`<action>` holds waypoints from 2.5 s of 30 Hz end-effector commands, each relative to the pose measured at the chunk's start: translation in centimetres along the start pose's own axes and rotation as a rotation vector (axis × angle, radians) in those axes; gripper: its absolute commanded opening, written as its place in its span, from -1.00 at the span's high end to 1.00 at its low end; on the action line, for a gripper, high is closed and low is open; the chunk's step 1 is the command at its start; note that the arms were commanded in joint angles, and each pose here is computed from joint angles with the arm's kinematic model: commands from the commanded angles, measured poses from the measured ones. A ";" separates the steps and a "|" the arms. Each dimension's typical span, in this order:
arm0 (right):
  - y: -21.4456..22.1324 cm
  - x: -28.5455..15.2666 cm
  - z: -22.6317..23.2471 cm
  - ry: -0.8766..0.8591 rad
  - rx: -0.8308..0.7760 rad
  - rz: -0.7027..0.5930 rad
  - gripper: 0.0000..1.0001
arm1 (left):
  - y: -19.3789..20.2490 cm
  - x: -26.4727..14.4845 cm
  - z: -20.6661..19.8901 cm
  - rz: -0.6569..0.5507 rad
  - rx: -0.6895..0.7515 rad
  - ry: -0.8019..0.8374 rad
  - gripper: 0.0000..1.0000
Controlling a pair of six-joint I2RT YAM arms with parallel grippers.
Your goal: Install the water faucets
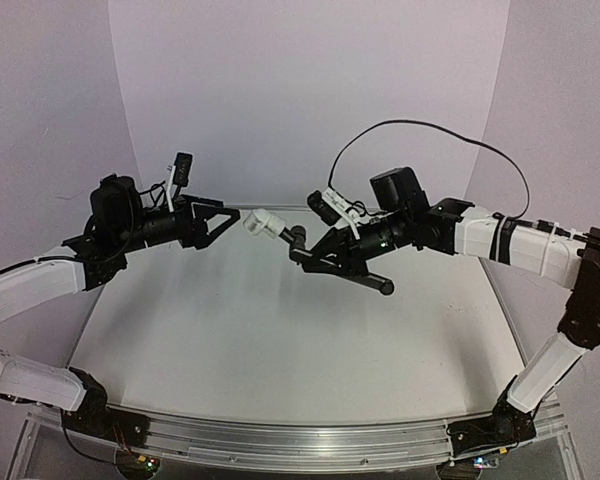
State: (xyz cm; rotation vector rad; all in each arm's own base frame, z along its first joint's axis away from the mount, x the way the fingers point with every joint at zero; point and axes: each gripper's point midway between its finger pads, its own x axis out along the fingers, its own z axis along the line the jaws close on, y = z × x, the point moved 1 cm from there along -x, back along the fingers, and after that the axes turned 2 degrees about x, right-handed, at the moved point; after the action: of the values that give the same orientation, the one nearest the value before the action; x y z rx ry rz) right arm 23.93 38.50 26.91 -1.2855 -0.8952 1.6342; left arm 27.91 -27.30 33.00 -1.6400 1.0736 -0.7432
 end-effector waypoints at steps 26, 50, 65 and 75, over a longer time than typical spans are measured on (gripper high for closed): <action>1.5 1.8 -10.8 0.870 -0.653 0.451 1.00 | 6.8 8.5 6.4 0.171 -1.255 -0.024 -0.74; 2.1 1.8 -12.2 1.002 -0.713 0.515 1.00 | 9.5 9.1 7.4 0.278 -1.305 -0.206 -0.65; 1.4 3.3 -9.7 0.911 -0.675 0.410 1.00 | 9.4 10.7 8.9 0.242 -1.271 -0.212 -0.01; -2.7 5.5 -4.9 0.634 -0.381 0.074 1.00 | 10.0 10.4 9.8 0.242 -1.165 -0.270 0.30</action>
State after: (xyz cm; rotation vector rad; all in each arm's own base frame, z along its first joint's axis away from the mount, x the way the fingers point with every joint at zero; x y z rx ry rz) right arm 32.68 39.48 15.91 -2.3979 -0.4100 1.0493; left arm 36.44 -33.56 18.92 -2.4062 1.6625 0.5148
